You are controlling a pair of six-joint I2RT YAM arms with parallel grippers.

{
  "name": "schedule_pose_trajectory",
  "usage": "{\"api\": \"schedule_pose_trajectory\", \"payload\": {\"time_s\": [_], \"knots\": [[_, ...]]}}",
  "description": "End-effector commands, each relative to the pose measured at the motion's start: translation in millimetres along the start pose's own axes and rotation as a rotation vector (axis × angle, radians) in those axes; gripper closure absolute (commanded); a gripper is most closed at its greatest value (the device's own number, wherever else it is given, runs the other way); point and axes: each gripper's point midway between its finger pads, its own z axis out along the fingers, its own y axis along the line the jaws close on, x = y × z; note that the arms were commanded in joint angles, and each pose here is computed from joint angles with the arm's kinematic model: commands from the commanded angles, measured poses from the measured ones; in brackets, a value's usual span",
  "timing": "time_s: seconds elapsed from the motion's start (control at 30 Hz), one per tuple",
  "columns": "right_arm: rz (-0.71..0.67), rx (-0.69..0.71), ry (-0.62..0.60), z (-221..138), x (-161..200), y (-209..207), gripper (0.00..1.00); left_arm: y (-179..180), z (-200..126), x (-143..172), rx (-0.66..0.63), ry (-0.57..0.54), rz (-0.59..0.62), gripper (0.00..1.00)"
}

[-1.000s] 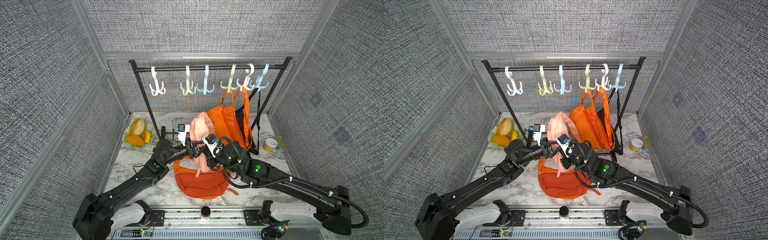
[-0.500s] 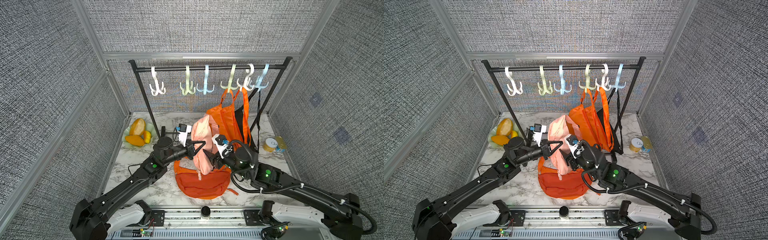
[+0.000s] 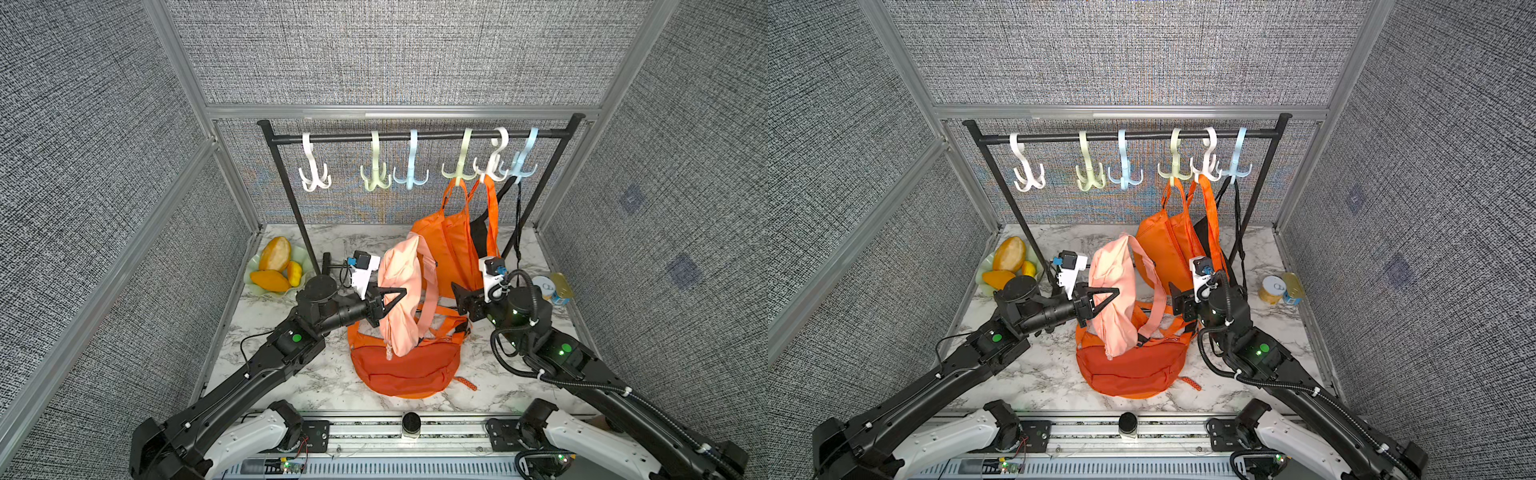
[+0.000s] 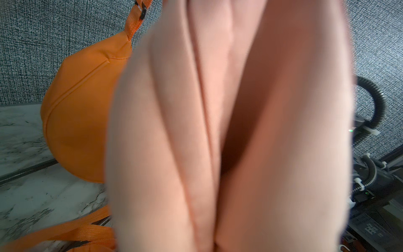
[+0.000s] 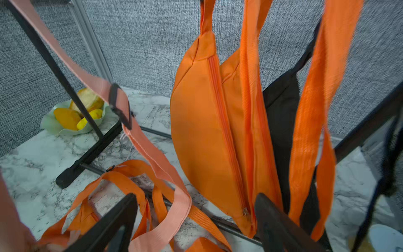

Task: Hang the bag on a hook
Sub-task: Pick up the bag from the bag.

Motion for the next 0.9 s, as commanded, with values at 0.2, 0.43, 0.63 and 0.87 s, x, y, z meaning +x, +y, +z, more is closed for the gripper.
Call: {"api": "schedule_pose_trajectory", "payload": {"time_s": [0.2,0.43,0.63,0.87], "knots": [[0.043,-0.168,0.051,31.5,54.9,23.5,0.11,-13.1,-7.0,-11.7,0.041,-0.043,0.031,1.00],[0.005,-0.215,0.022,51.3,63.6,28.2,0.11,-16.1,-10.2,-12.9,0.048,-0.050,0.034,1.00],[0.006,-0.269,0.048,73.0,69.5,31.9,0.16,-19.8,-13.2,-14.7,0.060,-0.061,0.037,1.00],[0.009,-0.335,0.082,97.3,70.9,43.9,0.29,-22.7,-17.2,-15.8,0.064,-0.068,0.041,1.00]]}}
